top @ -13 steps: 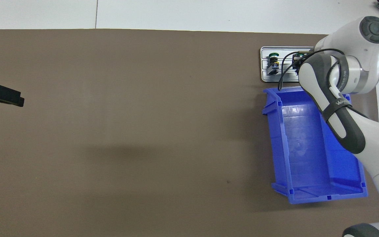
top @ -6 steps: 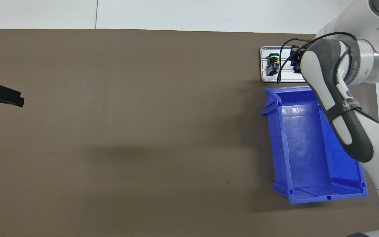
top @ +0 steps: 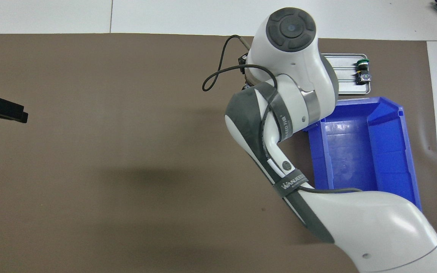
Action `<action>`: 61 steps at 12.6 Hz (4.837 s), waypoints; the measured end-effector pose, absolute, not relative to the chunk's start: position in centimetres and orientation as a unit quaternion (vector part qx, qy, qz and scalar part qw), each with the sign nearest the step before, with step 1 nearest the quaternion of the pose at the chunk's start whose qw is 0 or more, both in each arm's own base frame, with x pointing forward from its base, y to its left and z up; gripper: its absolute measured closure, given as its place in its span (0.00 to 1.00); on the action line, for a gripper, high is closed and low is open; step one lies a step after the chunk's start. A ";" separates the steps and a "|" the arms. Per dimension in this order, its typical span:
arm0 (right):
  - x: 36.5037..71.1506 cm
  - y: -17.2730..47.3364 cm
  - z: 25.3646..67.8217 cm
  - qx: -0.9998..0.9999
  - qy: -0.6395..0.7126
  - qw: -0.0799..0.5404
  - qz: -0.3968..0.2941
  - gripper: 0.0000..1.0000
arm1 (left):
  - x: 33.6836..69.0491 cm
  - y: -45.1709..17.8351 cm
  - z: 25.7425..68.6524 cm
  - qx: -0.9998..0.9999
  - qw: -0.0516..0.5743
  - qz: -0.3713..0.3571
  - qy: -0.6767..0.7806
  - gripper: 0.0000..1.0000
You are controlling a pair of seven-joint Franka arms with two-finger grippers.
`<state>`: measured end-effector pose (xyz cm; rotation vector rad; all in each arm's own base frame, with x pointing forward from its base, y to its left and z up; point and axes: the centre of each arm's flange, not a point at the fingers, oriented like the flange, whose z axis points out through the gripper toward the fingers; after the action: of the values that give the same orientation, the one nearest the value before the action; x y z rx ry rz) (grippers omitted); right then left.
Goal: Place and press button with both arms
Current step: 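Carry the button to the table center and set it down, then withdraw the right gripper while the left gripper reaches the button, then grasp the green button with the left gripper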
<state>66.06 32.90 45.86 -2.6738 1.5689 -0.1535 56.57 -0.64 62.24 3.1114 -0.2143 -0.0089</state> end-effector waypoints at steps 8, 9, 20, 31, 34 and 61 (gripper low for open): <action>62.5 44.3 33.5 -0.773 0.630 0.031 -0.070 0.59 | 56.6 -0.6 62.2 0.998 0.011 -0.003 -0.069 0.00; 62.2 44.4 32.9 -0.771 0.633 0.027 -0.068 0.59 | 56.6 -0.6 62.2 0.998 0.011 -0.003 -0.069 0.00; 68.6 31.0 40.4 -0.793 0.606 0.009 -0.053 0.25 | 56.8 -2.3 62.6 0.985 0.016 0.014 -0.169 0.00; 64.1 1.2 58.6 -0.980 0.200 -0.006 0.017 0.37 | 61.9 -13.5 55.4 0.878 0.057 0.079 -0.468 0.00; 59.3 0.8 58.0 -0.993 0.114 -0.002 0.025 0.37 | 63.1 -18.4 51.9 0.857 0.062 0.099 -0.502 0.00; 55.0 0.2 57.4 -0.999 0.022 0.005 -0.032 0.01 | 62.6 -38.8 30.5 0.851 0.090 0.129 -0.501 0.16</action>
<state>55.00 0.18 57.37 -3.1300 0.0678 -0.1001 62.60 -38.83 30.55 2.5315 -1.4893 0.3825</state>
